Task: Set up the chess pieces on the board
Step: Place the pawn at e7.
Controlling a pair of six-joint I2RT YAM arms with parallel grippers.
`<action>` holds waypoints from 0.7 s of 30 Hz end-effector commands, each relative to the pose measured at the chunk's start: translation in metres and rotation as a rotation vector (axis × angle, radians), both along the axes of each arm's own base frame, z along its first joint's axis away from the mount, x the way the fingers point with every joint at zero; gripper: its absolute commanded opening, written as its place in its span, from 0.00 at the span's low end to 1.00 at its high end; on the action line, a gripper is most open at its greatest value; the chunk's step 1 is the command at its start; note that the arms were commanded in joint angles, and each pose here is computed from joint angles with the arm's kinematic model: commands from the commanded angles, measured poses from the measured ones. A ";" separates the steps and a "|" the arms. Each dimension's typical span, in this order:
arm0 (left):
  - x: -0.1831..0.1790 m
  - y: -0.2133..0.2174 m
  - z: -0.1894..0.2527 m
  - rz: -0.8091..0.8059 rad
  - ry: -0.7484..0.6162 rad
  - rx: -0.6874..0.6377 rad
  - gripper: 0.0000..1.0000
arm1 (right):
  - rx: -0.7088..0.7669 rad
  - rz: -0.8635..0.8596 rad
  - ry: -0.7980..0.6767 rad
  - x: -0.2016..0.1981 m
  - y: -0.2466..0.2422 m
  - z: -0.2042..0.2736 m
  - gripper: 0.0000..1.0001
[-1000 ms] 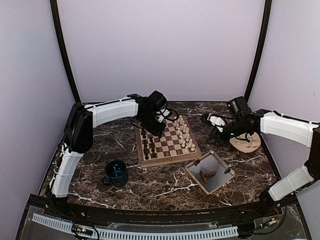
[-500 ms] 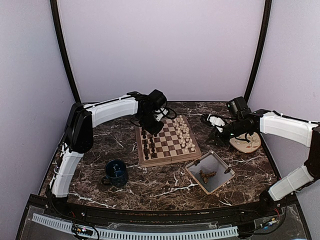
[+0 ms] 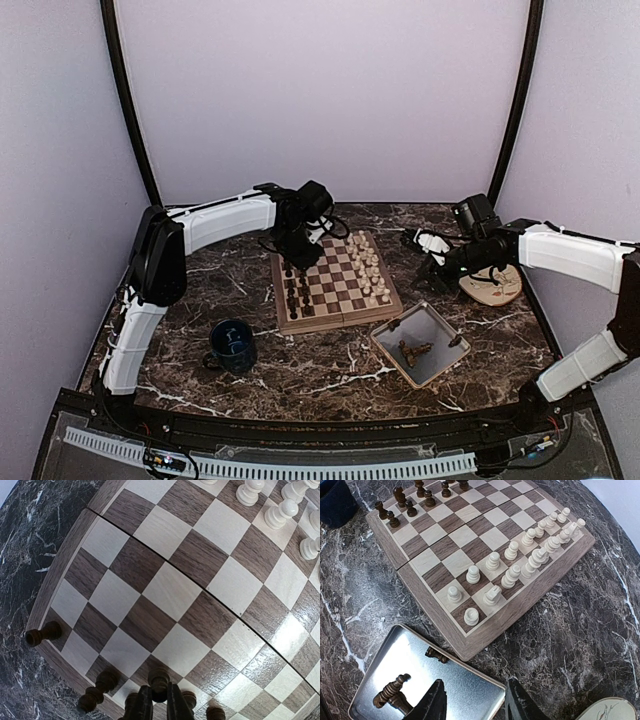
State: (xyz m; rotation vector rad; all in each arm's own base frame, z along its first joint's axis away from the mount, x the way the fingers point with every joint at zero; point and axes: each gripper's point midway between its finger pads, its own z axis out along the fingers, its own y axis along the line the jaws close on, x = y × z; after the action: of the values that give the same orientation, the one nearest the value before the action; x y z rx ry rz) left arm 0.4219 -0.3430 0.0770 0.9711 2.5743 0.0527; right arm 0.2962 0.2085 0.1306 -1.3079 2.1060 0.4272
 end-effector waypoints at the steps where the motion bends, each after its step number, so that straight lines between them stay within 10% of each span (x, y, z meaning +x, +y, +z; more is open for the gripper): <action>1: -0.002 0.014 0.021 0.011 -0.025 0.026 0.09 | -0.012 -0.004 0.009 0.001 -0.003 -0.006 0.41; 21: -0.009 0.018 0.013 0.006 0.008 0.040 0.17 | -0.015 0.001 0.019 0.000 -0.002 -0.009 0.41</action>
State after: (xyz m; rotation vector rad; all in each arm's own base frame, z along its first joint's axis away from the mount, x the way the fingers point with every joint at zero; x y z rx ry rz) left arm 0.4169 -0.3322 0.0699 0.9868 2.6027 0.1130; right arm 0.2959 0.2084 0.1262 -1.3129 2.1193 0.4310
